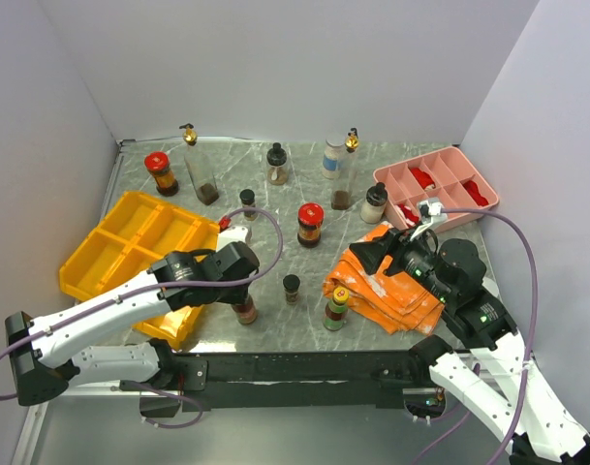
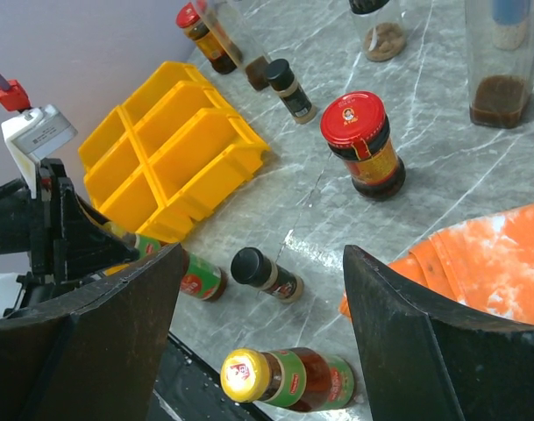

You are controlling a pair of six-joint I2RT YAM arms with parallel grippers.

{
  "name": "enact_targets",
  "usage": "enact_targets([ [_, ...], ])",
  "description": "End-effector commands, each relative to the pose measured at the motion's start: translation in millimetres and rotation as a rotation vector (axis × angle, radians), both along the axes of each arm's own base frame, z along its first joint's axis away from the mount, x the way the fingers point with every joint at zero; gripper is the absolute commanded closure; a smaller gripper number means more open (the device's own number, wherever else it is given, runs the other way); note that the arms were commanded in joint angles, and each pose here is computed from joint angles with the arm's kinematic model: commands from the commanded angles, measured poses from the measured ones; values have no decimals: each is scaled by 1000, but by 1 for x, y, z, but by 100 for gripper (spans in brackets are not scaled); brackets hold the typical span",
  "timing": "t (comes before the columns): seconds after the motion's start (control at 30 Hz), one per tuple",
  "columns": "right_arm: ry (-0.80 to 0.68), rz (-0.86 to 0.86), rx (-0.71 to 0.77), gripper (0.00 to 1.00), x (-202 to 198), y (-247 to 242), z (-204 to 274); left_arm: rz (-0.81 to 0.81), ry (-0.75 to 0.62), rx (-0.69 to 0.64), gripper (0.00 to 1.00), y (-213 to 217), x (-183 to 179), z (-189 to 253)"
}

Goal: Organize the condiment bottles
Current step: Pick up the bottle from the center of the board, then place the bottle in the storage box.

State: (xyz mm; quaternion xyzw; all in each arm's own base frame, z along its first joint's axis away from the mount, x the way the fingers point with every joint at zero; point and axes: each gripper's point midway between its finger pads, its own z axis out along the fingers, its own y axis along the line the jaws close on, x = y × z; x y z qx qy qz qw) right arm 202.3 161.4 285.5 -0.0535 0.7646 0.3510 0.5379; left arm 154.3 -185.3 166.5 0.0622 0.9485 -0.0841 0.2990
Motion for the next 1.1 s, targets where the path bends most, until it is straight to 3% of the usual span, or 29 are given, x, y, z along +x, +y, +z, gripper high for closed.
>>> enact_targets([
  [0.0,-56,19,4,19,0,3,7,20,-83,-68,99,-9,13,41],
  [0.37,-76,-5,-14,17,-3,-6,10,71,-277,-43,99,-24,57,115],
  [0.47,-93,-7,-12,15,-6,-8,17,157,-373,-10,99,-16,79,142],
  [0.67,-109,-12,19,0,-10,-10,27,397,-505,33,99,41,136,185],
  [0.87,-93,-12,33,0,-11,-9,28,686,-594,4,99,132,172,206],
  [1.07,-83,26,58,0,-17,-3,31,971,-551,84,99,239,183,187],
])
